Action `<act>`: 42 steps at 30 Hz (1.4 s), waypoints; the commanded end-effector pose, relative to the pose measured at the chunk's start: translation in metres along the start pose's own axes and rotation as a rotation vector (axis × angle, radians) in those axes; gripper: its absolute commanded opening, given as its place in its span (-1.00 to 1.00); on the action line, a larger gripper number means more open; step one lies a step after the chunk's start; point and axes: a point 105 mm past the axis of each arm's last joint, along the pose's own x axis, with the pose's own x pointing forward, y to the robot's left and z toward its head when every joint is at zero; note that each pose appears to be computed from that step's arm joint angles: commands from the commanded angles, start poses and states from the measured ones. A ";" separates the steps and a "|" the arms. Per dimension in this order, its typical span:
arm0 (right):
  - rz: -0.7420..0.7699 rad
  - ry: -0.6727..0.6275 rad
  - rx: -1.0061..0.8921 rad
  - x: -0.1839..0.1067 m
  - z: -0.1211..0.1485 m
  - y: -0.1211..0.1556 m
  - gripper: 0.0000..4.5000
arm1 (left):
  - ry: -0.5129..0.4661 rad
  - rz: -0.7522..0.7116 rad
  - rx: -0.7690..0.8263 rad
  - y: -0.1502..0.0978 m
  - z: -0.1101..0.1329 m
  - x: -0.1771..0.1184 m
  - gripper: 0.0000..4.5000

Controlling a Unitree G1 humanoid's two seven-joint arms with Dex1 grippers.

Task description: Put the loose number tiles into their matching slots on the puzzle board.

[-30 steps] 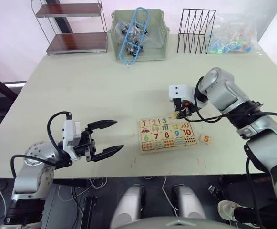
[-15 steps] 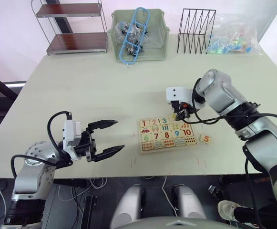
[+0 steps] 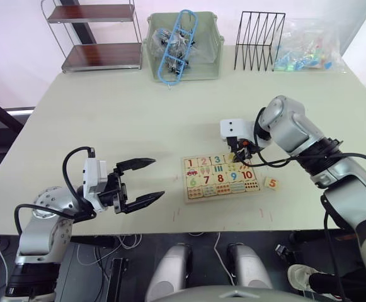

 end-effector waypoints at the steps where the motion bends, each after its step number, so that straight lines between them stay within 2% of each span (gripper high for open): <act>1: -0.016 -0.007 -0.021 -0.003 0.006 -0.001 -0.61 | -0.032 0.007 0.034 0.000 0.011 -0.002 1.00; 18: -0.011 -0.018 -0.041 -0.001 0.009 -0.001 -0.61 | -0.032 0.007 0.027 -0.002 0.010 -0.001 1.00; 20: -0.011 -0.018 -0.045 -0.001 0.009 -0.002 -0.16 | -0.032 0.006 0.027 -0.002 0.010 -0.001 1.00; 22: -0.012 -0.019 -0.047 -0.002 0.009 -0.002 0.18 | -0.032 0.004 0.026 -0.002 0.009 -0.001 1.00; 25: -0.017 -0.023 -0.046 -0.003 0.010 -0.003 0.87 | -0.033 0.002 0.027 -0.001 0.009 0.000 1.00; 26: -0.018 -0.024 -0.044 -0.003 0.010 -0.004 0.97 | -0.033 0.002 0.027 -0.001 0.009 0.000 1.00; 32: -0.025 -0.045 -0.029 -0.012 0.011 -0.006 0.97 | -0.033 0.000 0.028 -0.001 0.009 0.000 1.00; 41: -0.050 -0.206 0.064 -0.029 0.007 -0.007 0.97 | -0.035 -0.006 0.032 0.001 0.010 0.001 1.00; 42: -0.059 -0.223 0.075 -0.030 0.005 -0.007 0.87 | -0.034 -0.006 0.032 0.001 0.010 0.001 1.00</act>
